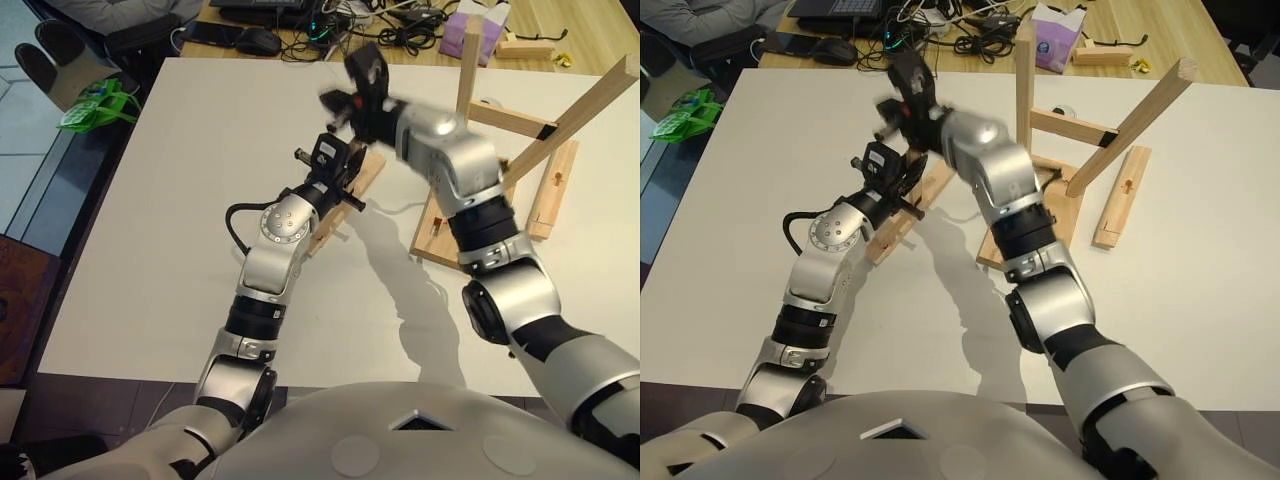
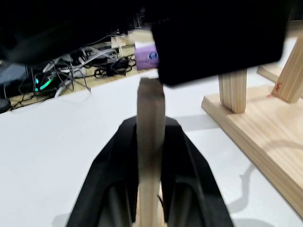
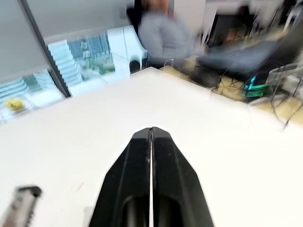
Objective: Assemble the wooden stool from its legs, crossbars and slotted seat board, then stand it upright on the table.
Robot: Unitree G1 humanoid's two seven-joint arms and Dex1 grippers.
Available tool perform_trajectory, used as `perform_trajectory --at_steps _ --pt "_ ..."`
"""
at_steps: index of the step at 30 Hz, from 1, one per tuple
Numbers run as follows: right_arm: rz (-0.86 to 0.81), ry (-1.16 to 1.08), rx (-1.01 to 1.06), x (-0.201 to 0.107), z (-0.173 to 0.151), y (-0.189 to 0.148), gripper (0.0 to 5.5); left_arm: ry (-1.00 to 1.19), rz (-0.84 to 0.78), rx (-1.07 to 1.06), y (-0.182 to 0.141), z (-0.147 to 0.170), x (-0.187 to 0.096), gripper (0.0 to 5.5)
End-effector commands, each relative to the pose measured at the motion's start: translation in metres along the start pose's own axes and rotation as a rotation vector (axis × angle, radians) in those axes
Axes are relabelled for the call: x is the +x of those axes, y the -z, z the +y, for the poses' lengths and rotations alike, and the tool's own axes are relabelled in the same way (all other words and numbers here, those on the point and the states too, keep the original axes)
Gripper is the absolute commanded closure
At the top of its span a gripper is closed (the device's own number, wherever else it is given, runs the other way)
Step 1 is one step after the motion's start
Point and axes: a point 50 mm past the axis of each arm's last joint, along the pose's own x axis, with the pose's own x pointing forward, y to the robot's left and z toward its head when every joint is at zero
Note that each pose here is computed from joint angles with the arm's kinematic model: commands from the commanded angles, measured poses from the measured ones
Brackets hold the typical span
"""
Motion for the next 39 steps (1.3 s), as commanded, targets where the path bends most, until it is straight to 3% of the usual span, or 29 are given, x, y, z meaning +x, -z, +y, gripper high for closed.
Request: perform_trajectory --at_steps 1,12,13,20,26,30,32,33,37,39 --pt "0.362 0.030 0.058 -0.007 -0.003 0.111 5.50 0.009 0.176 -0.066 0.036 -0.008 -0.006 5.10" --pt "-0.078 0.042 0.072 -0.004 -0.009 0.022 5.50 0.006 0.134 -0.049 0.032 -0.007 -0.005 5.10" --pt "-0.092 0.045 0.082 -0.005 -0.010 0.020 5.50 0.012 0.132 -0.055 0.033 -0.008 -0.006 4.72" --pt "-0.160 0.077 0.139 -0.014 -0.010 0.017 5.50 -0.040 0.085 -0.055 0.031 -0.003 -0.006 3.71" --pt "-0.494 0.072 0.016 -0.035 -0.003 -0.076 5.50 -0.035 0.101 -0.064 0.038 -0.012 -0.007 2.89" --pt "-0.558 0.030 -0.022 -0.043 0.002 -0.109 5.50 -0.038 0.107 -0.057 0.038 -0.011 -0.006 2.28" --pt "-0.422 -0.039 -0.038 -0.032 0.005 -0.088 5.50 -0.039 0.107 -0.057 0.038 -0.012 -0.005 2.01" --pt "-0.292 -0.102 -0.044 -0.023 0.009 -0.061 5.50 -0.039 0.106 -0.058 0.038 -0.012 -0.005 1.79" --pt "0.337 -0.198 -0.020 -0.013 0.009 0.085 5.50 -0.038 0.100 -0.061 0.035 -0.015 -0.002 1.22" --pt "0.392 -0.176 0.011 -0.015 0.007 0.103 5.50 -0.042 0.099 -0.062 0.035 -0.015 -0.002 1.01"
